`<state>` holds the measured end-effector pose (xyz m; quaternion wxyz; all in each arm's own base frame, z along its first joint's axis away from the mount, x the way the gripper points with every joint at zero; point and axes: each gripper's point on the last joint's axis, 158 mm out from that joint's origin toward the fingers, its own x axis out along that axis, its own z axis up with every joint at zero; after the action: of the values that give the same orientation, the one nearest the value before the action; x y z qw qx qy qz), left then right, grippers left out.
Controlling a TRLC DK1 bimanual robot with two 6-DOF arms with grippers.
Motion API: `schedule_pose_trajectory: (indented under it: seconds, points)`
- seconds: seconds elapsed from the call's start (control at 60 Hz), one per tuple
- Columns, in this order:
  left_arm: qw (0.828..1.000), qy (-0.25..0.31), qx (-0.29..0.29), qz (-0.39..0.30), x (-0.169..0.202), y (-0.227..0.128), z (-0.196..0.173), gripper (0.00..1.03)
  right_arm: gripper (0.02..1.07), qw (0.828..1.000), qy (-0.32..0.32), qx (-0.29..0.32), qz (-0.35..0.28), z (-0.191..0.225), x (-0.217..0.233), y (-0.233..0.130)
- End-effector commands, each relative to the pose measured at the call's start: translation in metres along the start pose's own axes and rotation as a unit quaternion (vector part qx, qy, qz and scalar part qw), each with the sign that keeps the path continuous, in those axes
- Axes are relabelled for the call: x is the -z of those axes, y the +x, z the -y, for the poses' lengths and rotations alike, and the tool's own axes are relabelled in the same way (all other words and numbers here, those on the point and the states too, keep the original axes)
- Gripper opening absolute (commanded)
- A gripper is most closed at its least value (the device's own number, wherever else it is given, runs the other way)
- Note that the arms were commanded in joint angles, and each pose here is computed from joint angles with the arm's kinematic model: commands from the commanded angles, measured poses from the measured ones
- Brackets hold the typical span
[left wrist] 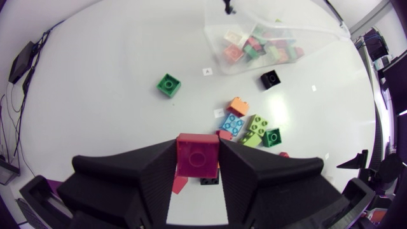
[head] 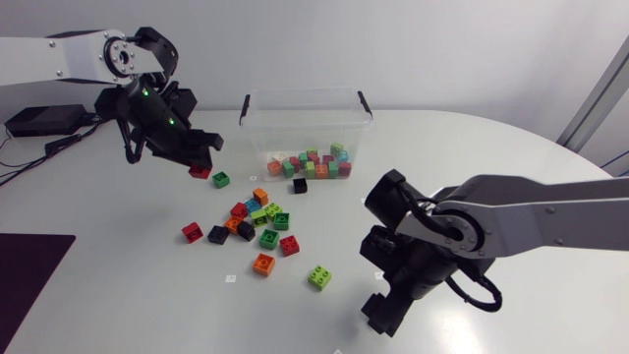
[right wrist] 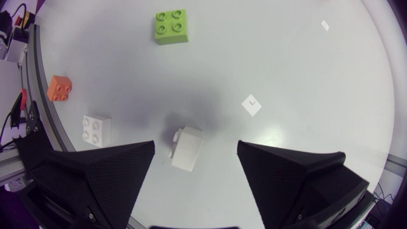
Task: Place the duplo bricks in the container
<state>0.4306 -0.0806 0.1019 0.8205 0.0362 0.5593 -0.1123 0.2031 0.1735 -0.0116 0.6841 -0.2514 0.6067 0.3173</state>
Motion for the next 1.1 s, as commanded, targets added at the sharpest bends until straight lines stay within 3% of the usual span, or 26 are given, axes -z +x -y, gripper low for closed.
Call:
schedule_pose_trajectory:
  seconds: [0.0,0.317,0.65,0.817,1.083]
  points:
    - [0.999,0.008,0.012,0.038,-0.02,-0.026,0.012,0.25,0.92,1.0,0.006,0.002,-0.024,-0.003,0.013,0.014]
    - [0.995,0.036,0.041,0.088,-0.048,-0.057,0.05,0.25,0.77,0.999,0.008,0.009,-0.042,-0.004,0.017,0.033]
    - [0.988,0.071,0.063,0.123,-0.074,-0.068,0.09,0.25,0.37,0.999,0.01,0.016,-0.042,-0.001,0.017,0.039]
    - [0.982,0.087,0.076,0.15,-0.087,-0.069,0.108,0.25,0.36,0.999,0.01,0.024,-0.04,0.002,0.018,0.033]
    - [0.974,0.104,0.091,0.179,-0.111,-0.064,0.131,0.25,0.35,0.999,0.023,0.036,-0.009,0.012,0.005,-0.004]
